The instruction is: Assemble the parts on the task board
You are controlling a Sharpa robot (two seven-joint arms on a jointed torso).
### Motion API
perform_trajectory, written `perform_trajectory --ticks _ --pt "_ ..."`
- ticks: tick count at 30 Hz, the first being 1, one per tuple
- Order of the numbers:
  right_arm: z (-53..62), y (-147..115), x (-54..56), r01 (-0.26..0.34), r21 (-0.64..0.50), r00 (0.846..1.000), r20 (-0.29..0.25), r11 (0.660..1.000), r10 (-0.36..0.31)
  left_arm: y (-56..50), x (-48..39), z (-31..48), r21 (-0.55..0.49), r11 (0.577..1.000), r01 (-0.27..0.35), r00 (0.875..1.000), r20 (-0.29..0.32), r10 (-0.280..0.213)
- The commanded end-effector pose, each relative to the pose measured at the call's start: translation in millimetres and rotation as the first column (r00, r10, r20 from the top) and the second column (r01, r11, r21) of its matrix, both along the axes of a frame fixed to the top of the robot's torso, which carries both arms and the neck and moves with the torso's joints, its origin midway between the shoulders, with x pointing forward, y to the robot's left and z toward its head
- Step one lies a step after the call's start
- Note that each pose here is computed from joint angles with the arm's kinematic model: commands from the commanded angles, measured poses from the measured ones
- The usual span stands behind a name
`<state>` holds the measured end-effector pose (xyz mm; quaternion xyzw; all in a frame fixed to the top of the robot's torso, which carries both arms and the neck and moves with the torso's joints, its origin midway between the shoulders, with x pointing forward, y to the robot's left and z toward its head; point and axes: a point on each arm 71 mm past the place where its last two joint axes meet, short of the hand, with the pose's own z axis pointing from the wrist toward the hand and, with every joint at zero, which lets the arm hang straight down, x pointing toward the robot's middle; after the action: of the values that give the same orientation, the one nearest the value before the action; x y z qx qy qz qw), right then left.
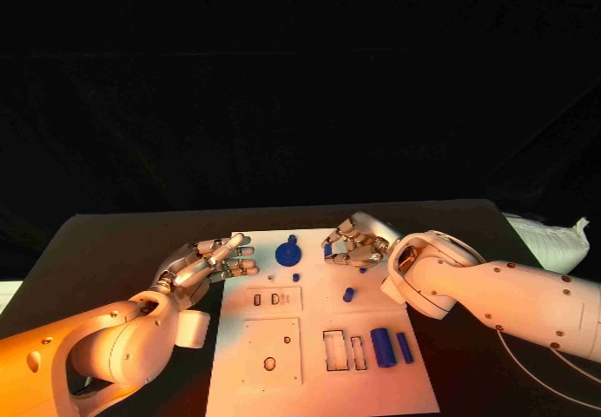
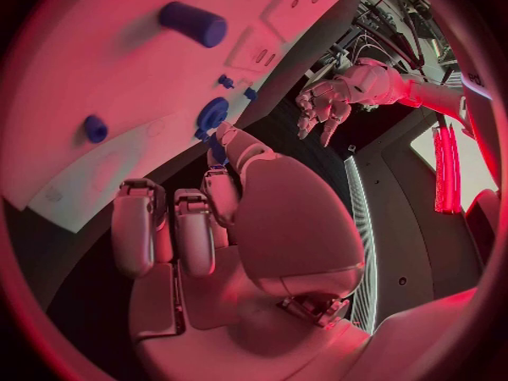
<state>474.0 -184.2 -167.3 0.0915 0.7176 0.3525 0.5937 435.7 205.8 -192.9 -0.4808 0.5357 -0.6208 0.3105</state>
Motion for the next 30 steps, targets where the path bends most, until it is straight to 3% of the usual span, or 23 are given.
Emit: perform_trajectory --ticks 1,9,18,30 --pt "-4.8 19 -5.5 -0.020 -0.132 1.000 0.017 0.991 0.022 0.7 1.4 0.6 -0.012 1.000 0.006 1.000 0.012 -0.006" --pt "-20.2 60 -13.6 -0.091 -0.194 0.995 0.013 0.977 0.095 3.8 4.0 -0.5 -0.011 1.000 -0.005 1.000 0.013 0.005" --pt "-42.8 85 -20.3 -0.129 -0.247 0.992 -0.020 0.960 0.128 3.9 4.2 -0.8 -0.013 1.000 -0.006 1.000 0.009 0.006" --pt "-61.3 93 -25.2 -0.144 -0.284 0.990 -0.046 0.948 0.136 1.3 2.0 0.2 -0.018 1.000 0.005 1.000 0.007 -0.005"
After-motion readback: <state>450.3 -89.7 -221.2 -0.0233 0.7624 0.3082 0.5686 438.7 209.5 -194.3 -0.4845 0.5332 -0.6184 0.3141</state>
